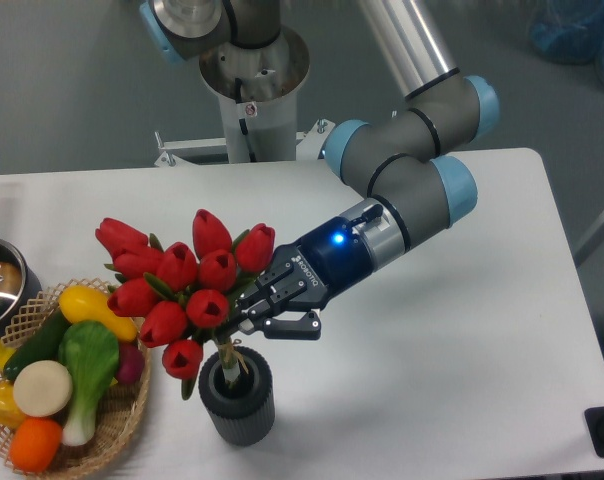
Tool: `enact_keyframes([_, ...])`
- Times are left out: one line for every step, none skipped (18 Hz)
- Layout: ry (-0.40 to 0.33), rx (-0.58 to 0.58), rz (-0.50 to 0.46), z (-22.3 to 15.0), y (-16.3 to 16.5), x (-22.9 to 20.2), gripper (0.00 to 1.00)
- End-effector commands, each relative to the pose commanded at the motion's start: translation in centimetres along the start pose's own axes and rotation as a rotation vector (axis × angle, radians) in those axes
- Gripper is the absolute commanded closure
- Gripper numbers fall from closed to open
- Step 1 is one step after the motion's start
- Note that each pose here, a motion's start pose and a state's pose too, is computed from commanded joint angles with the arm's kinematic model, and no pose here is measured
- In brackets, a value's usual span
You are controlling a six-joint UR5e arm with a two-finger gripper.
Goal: Insert the flowers into the vase
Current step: 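Lower the tulip stems down into the black vase opening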
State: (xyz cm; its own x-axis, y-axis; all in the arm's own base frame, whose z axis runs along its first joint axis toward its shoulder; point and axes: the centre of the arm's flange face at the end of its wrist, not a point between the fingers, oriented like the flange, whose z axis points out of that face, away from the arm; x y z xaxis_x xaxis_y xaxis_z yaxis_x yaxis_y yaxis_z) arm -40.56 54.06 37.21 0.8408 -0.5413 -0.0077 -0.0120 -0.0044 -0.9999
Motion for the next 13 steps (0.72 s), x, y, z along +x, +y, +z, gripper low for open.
enact_keyframes([0.000,0.000,-0.005,0.0,0.3,0.0,0.90])
enact_keyframes([0.000,0.000,-0.006,0.0,0.3,0.0,0.90])
enact_keyframes([-0.001,0.000,-0.008,-0.1,0.4,0.0,0.90])
enact_keyframes([-0.003,0.000,-0.009,-0.2,0.4,0.0,0.90])
enact_keyframes([-0.001,0.000,-0.009,-0.1,0.4,0.1,0.90])
enact_keyframes([-0.001,0.000,-0.012,-0.1,0.6,0.1,0.90])
enact_keyframes([-0.001,0.000,-0.021,-0.1,1.1,-0.1,0.90])
enact_keyframes([-0.001,0.000,-0.028,-0.1,1.4,0.0,0.90])
enact_keyframes([-0.003,0.000,-0.031,-0.2,1.6,-0.1,0.90])
enact_keyframes([-0.003,0.000,-0.034,-0.2,1.8,-0.1,0.90])
enact_keyframes([-0.003,0.000,-0.044,-0.2,2.4,-0.1,0.90])
enact_keyframes([-0.004,0.000,-0.052,-0.3,2.7,-0.1,0.90])
enact_keyframes([-0.004,0.000,-0.060,-0.3,3.1,0.0,0.90])
